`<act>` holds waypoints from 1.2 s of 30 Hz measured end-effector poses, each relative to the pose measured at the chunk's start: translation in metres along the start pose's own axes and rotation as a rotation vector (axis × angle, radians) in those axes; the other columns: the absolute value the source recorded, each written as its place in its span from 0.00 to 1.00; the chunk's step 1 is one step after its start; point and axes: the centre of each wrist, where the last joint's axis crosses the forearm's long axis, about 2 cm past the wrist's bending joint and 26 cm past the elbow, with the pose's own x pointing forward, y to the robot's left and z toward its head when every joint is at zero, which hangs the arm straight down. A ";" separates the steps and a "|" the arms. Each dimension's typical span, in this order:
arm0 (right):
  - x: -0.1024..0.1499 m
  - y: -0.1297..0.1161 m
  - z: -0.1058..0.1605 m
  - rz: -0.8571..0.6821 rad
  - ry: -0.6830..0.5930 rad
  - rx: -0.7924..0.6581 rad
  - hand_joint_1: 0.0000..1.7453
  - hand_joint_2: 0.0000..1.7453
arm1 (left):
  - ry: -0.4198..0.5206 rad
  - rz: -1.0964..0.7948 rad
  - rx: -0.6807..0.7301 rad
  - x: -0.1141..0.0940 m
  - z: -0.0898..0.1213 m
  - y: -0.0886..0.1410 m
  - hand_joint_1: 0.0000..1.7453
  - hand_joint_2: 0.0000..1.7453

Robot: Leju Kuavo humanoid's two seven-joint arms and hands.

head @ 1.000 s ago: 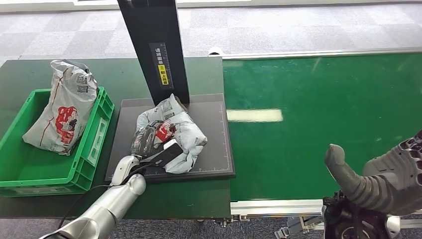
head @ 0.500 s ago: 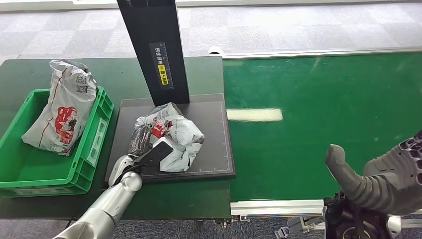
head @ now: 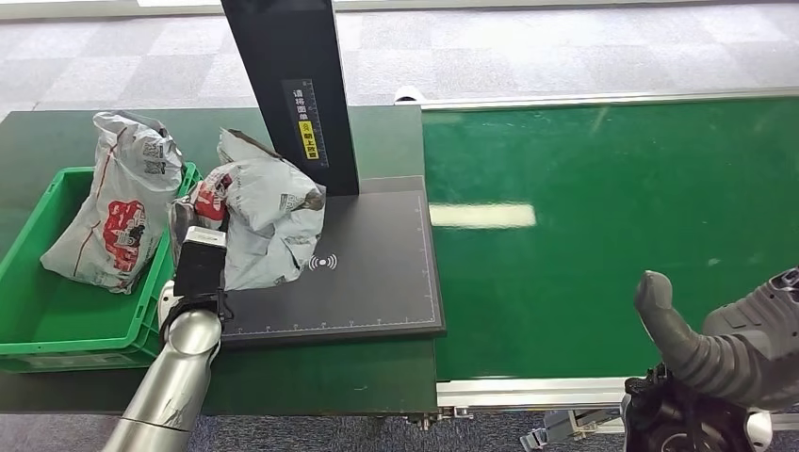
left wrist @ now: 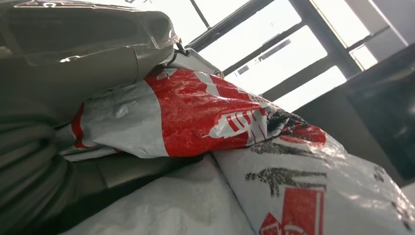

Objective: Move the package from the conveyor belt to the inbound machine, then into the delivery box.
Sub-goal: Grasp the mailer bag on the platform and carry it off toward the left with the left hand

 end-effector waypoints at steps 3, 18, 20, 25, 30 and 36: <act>-0.001 -0.002 0.001 0.002 0.009 -0.009 0.00 1.00 | 0.007 0.004 0.039 -0.004 -0.002 0.009 1.00 1.00; -0.019 -0.014 0.028 0.012 0.151 -0.027 0.00 1.00 | 0.292 -0.373 0.163 -0.098 -0.064 0.124 1.00 1.00; -0.019 -0.015 0.031 0.011 0.164 -0.027 0.00 1.00 | 0.322 -0.407 0.167 -0.103 -0.067 0.133 1.00 1.00; -0.020 -0.019 0.040 0.020 0.195 -0.030 0.00 1.00 | 0.374 -0.460 0.185 -0.110 -0.078 0.160 1.00 1.00; -0.021 -0.020 0.043 0.023 0.211 -0.028 0.00 1.00 | 0.411 -0.482 0.198 -0.115 -0.079 0.174 1.00 1.00; -0.021 -0.022 0.048 0.025 0.241 -0.014 0.00 1.00 | 0.475 -0.506 0.275 -0.124 -0.076 0.207 0.73 1.00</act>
